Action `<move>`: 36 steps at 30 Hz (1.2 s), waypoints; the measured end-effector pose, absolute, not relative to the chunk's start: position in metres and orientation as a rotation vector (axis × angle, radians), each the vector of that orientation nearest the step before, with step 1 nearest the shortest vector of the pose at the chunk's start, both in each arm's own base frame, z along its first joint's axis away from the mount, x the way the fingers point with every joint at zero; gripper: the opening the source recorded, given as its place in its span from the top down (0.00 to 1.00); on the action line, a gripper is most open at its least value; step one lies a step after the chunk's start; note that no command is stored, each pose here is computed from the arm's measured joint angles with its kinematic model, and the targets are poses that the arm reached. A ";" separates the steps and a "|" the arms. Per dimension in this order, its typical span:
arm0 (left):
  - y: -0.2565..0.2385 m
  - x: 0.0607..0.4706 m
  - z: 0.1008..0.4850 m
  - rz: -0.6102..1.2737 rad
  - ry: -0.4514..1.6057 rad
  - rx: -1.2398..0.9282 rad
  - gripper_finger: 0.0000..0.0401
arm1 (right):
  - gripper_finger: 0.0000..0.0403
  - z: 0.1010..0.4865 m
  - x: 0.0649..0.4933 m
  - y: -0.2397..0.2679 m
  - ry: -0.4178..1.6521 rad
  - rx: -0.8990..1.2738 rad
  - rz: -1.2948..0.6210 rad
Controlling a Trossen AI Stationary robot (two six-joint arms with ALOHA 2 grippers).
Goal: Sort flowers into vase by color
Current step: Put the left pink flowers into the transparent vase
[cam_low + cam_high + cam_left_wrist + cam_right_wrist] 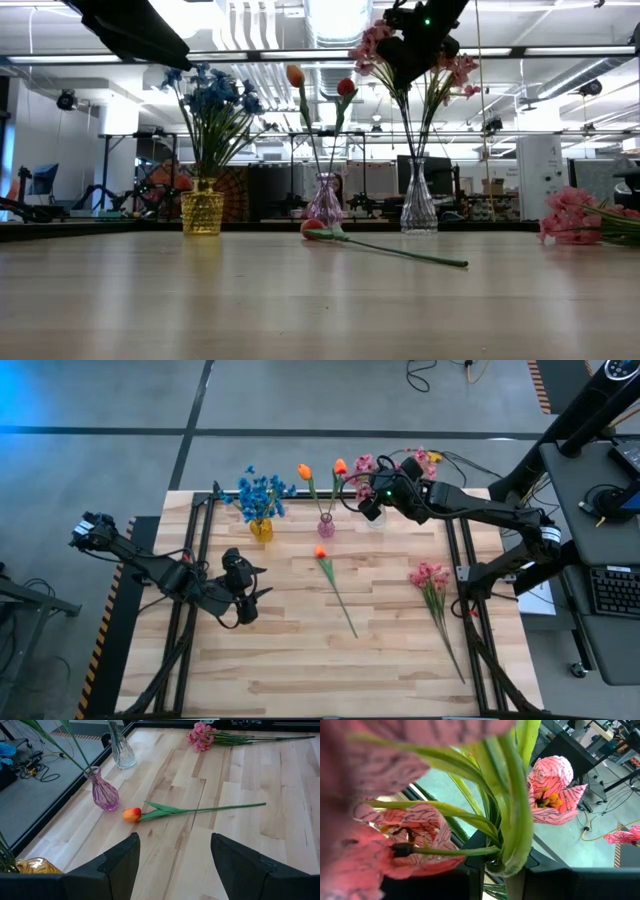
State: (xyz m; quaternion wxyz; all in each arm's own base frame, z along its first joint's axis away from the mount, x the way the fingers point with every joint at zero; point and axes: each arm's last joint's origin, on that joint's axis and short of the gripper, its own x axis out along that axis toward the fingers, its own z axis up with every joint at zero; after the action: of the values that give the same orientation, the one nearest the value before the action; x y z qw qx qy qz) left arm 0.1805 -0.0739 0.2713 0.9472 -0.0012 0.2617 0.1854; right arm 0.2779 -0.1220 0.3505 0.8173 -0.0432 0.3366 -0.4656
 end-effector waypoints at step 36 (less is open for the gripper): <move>-0.074 0.181 0.271 0.377 0.533 -0.002 0.44 | 0.91 0.333 0.277 -0.123 0.756 -0.093 -0.990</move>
State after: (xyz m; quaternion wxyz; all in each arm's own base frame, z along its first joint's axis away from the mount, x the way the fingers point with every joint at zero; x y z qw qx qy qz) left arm 0.1805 -0.0739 0.2713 0.9472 -0.0011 0.2617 0.1854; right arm 0.2774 -0.1227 0.3332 0.8111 -0.0435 0.3541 -0.4636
